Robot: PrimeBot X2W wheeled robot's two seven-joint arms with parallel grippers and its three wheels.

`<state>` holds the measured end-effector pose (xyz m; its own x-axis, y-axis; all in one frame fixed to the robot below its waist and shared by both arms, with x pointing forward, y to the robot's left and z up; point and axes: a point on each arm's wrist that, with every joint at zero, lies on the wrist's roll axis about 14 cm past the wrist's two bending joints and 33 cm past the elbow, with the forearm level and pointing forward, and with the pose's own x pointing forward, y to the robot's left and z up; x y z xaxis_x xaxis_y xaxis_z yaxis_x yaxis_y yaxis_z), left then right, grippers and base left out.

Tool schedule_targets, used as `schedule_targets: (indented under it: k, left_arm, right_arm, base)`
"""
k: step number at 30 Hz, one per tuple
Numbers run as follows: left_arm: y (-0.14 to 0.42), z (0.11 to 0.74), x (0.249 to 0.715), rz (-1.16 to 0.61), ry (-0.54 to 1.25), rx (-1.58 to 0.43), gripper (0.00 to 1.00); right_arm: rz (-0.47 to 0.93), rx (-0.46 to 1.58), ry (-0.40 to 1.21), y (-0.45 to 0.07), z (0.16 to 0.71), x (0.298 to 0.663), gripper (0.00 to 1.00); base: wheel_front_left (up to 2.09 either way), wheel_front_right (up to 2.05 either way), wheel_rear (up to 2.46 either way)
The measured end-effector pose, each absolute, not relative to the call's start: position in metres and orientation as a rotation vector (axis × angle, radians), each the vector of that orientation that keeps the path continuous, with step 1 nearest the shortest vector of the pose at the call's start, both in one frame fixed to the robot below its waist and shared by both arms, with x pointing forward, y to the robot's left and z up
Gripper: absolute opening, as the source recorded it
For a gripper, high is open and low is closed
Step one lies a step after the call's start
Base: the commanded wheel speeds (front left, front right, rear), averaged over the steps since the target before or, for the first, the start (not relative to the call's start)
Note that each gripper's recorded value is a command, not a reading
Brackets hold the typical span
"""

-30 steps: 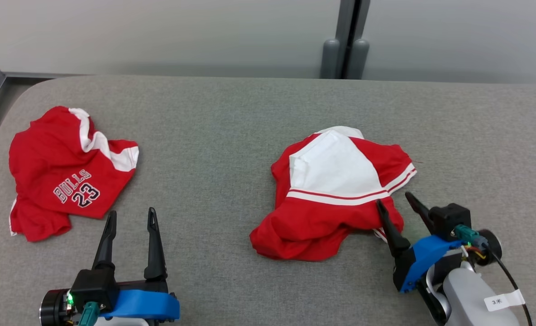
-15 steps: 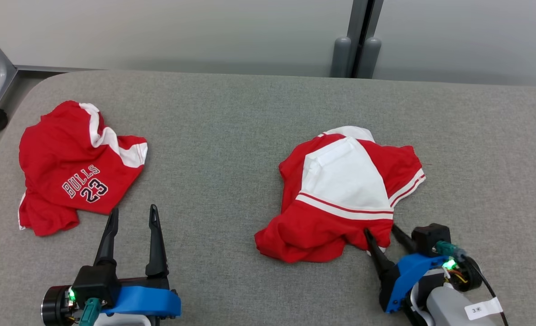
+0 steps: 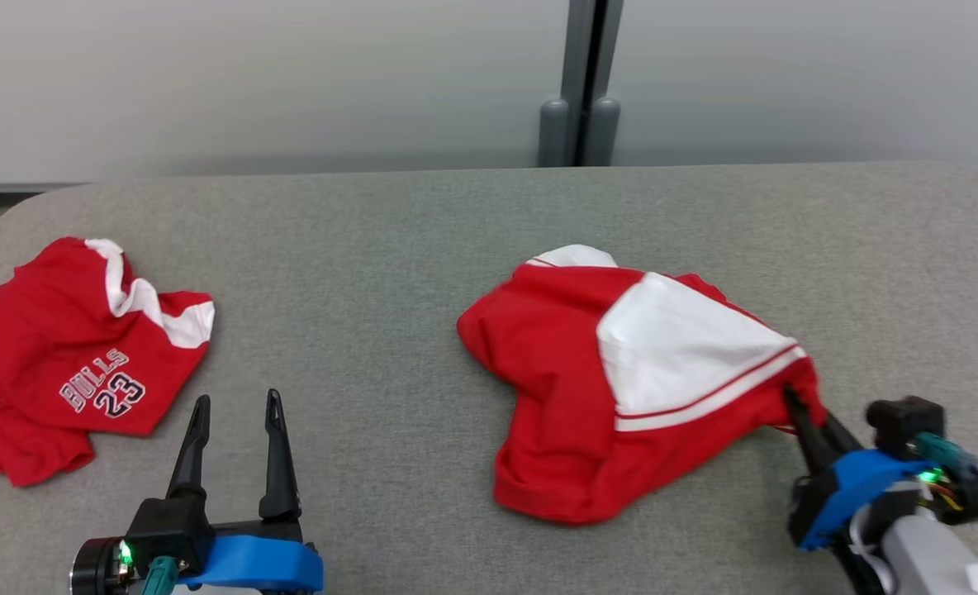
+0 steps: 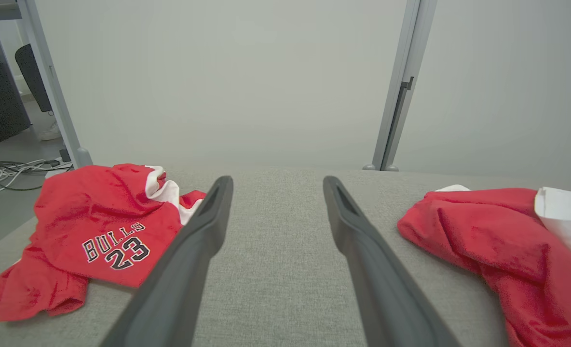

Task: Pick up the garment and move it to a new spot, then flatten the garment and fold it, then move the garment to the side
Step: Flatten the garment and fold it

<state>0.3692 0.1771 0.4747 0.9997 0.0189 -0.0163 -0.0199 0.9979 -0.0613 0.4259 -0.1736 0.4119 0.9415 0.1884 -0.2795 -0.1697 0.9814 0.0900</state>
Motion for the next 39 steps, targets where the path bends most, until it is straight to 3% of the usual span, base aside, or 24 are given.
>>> schedule_targets:
  k: [10,19,20,21,27,39]
  left_arm:
    - [0.159,0.477,0.373,-0.033,0.009,-0.074,1.0]
    - [0.158,0.475,0.375,-0.035,0.015,-0.078,1.0]
    - [0.158,0.475,0.375,-0.035,0.014,-0.078,1.0]
    - [0.158,0.476,0.374,-0.036,0.013,-0.078,1.0]
    - [0.159,0.479,0.374,-0.034,0.002,-0.077,1.0]
    - [0.166,0.485,0.367,-0.019,-0.016,-0.061,1.0]
  right_arm:
    - [-0.018,0.041,0.276,-0.257,0.411,0.382,0.0]
    - [-0.048,0.074,0.312,-0.255,0.395,0.358,0.01]
    - [-0.049,0.073,0.309,-0.254,0.396,0.358,0.36]
    - [-0.049,0.069,0.3,-0.255,0.398,0.359,1.0]
    - [-0.053,0.045,0.139,-0.256,0.444,0.378,1.0]
    - [0.063,0.071,-0.096,-0.194,0.512,0.383,1.0]
  base:
    - [0.0,0.0,0.0]
    - [0.0,0.0,0.0]
    - [0.0,0.0,0.0]
    - [0.0,0.0,0.0]
    - [0.0,0.0,0.0]
    - [0.0,0.0,0.0]
